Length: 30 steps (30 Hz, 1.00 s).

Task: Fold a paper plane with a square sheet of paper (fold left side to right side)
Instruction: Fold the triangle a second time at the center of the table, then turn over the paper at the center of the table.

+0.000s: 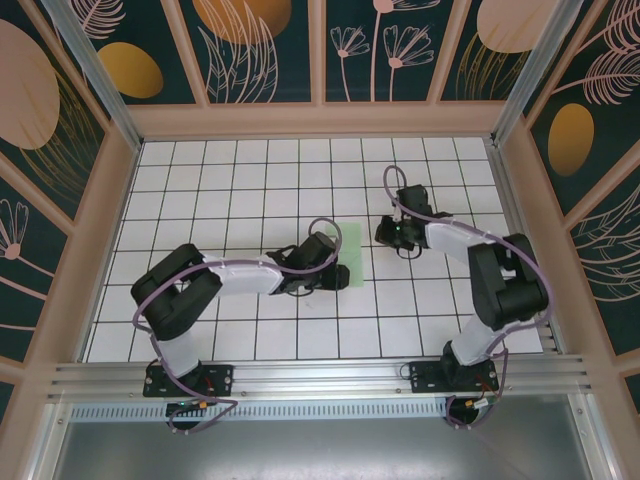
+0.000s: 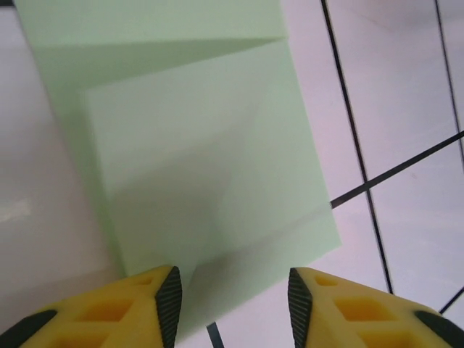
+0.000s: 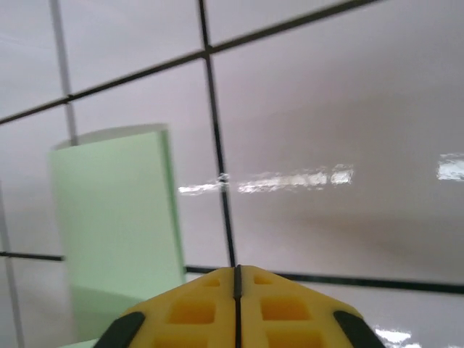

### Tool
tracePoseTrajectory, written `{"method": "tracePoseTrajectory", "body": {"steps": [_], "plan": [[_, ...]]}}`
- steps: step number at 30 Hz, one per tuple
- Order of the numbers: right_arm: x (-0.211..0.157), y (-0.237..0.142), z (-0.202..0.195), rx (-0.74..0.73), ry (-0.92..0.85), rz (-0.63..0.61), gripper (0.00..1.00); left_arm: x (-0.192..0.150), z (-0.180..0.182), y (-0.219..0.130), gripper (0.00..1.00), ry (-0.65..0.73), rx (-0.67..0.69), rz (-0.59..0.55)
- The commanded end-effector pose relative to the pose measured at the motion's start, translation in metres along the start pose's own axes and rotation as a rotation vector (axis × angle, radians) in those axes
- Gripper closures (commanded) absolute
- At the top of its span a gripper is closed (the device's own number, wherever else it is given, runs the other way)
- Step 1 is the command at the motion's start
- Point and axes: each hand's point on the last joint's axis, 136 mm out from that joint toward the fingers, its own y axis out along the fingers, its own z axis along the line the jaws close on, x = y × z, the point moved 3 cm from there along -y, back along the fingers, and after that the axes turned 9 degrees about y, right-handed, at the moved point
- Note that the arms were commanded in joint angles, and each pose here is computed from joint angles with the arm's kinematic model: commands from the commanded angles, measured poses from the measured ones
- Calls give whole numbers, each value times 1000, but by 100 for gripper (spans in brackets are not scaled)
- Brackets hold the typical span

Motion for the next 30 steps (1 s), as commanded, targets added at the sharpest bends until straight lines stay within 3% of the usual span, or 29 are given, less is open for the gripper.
{"method": "tracePoseTrajectory", "body": {"steps": [1,6,9,14,19,23,30], "plan": [[2,-29,10,80,-7,-74,79,43,-13,-42,47,47,-7,-98],[-9,-56,20,252,42,-118,59,58,12,-59,41,28,22,-150],[-14,-70,27,344,52,-138,43,51,27,-49,38,29,18,-121],[-23,-79,35,456,56,-107,16,64,19,-34,37,71,-33,-115],[-33,-76,34,488,68,-78,1,61,22,-5,38,69,-44,-59],[-39,-74,32,501,70,-53,1,59,23,8,50,62,-53,-31],[-49,-66,29,516,81,-1,1,65,20,-3,95,74,-56,-68]]}}
